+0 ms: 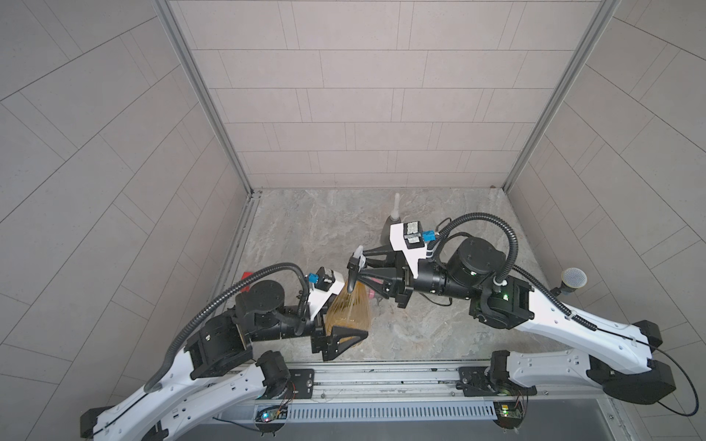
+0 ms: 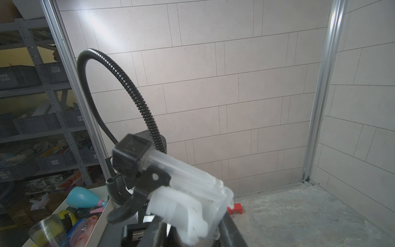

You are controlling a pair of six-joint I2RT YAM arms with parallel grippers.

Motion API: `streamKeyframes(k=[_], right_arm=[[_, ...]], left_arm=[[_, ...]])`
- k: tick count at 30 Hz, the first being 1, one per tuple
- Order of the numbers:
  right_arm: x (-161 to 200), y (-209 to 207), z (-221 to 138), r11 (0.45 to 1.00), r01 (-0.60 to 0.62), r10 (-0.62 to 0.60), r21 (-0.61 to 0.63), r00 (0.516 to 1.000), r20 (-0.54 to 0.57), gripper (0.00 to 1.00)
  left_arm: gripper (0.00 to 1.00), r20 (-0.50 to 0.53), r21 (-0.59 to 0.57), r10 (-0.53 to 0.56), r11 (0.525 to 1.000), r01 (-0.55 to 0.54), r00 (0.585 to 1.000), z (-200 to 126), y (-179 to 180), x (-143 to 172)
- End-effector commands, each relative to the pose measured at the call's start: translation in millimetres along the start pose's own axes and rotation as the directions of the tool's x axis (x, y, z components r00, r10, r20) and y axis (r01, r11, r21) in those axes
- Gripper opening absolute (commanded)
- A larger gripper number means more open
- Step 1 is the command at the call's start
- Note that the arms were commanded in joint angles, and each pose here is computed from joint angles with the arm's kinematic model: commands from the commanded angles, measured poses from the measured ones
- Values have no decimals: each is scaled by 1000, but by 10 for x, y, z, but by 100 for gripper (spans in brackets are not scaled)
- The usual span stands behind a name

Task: Attach spray nozzles to spray bottles
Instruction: Insert the spray nozzle into the spray bottle, then screw the spray nozzle on the spray bottle.

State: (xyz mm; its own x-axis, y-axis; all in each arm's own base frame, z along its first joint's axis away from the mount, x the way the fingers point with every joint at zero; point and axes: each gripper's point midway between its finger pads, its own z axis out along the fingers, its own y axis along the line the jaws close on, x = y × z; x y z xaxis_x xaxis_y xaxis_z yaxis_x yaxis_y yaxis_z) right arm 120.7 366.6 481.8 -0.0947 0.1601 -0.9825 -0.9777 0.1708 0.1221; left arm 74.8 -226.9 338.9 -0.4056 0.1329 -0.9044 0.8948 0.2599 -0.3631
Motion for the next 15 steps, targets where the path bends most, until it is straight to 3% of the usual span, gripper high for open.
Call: streamKeyframes(k=[1, 9, 15], right_arm=[[197, 4, 11, 999, -16, 18, 32, 998, -57, 26], [474, 9, 65, 992, -18, 37, 126, 988, -147, 24], [717, 18, 116, 946, 4, 61, 323, 979, -193, 28]], left_arm=[[0, 207, -44, 51, 998, -42, 977, -242, -86, -554], [0, 185, -146, 118, 985, -91, 976, -317, 5, -660], [0, 238, -244, 158, 965, -99, 958, -370, 160, -749]])
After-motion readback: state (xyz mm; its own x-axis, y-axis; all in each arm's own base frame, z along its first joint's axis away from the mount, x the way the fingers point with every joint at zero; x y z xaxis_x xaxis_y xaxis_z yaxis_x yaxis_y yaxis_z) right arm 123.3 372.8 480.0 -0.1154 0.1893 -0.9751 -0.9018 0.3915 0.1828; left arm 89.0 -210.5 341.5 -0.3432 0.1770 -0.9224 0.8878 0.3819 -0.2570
